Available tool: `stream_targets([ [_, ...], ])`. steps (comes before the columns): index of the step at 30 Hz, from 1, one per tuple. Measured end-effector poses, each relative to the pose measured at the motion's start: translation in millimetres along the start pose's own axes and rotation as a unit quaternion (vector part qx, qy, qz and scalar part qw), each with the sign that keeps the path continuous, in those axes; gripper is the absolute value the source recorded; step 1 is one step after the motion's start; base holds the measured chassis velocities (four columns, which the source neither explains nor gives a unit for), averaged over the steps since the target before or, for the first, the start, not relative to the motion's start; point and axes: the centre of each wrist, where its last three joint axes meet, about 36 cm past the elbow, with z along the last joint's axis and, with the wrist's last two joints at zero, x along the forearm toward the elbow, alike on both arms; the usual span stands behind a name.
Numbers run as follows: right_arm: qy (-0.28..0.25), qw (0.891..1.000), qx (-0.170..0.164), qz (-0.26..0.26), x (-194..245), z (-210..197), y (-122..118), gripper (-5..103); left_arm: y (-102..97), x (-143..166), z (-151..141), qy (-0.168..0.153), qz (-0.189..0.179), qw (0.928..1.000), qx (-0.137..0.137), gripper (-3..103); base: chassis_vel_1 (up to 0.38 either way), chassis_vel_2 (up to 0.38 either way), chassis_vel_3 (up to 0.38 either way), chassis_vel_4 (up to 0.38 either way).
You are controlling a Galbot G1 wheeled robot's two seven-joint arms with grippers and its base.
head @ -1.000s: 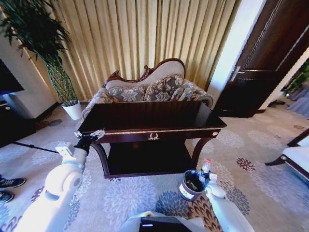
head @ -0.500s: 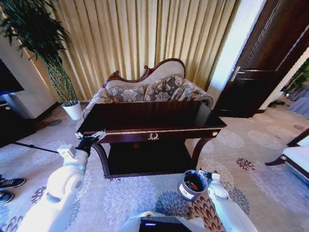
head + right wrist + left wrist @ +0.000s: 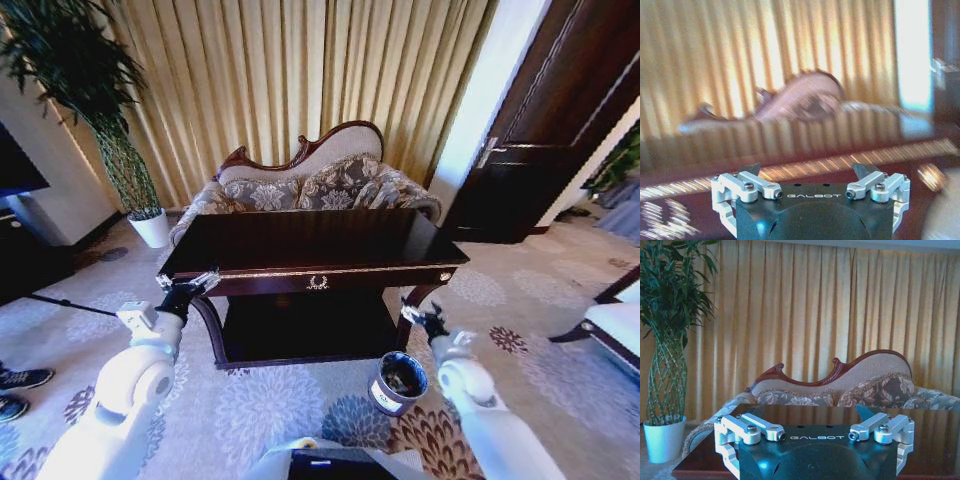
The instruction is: Move to the front of the table and place the trash on the table into the trash bin.
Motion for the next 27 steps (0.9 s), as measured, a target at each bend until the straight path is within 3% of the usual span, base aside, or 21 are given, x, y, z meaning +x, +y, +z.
stream_targets([
  [9, -0.040, 0.998, 0.032, -0.040, 28, -49, 42, 100, -3.8, 8, -2, 0.012, 0.005, 0.9998, 0.013, 100, 0.000, 0.000, 0.000, 0.000],
  [27, -0.036, 0.998, 0.041, -0.039, 37, -53, 45, 100, -8.1, 16, -6, 0.021, 0.011, 0.9996, 0.015, 100, 0.045, -0.048, -0.052, 0.046],
])
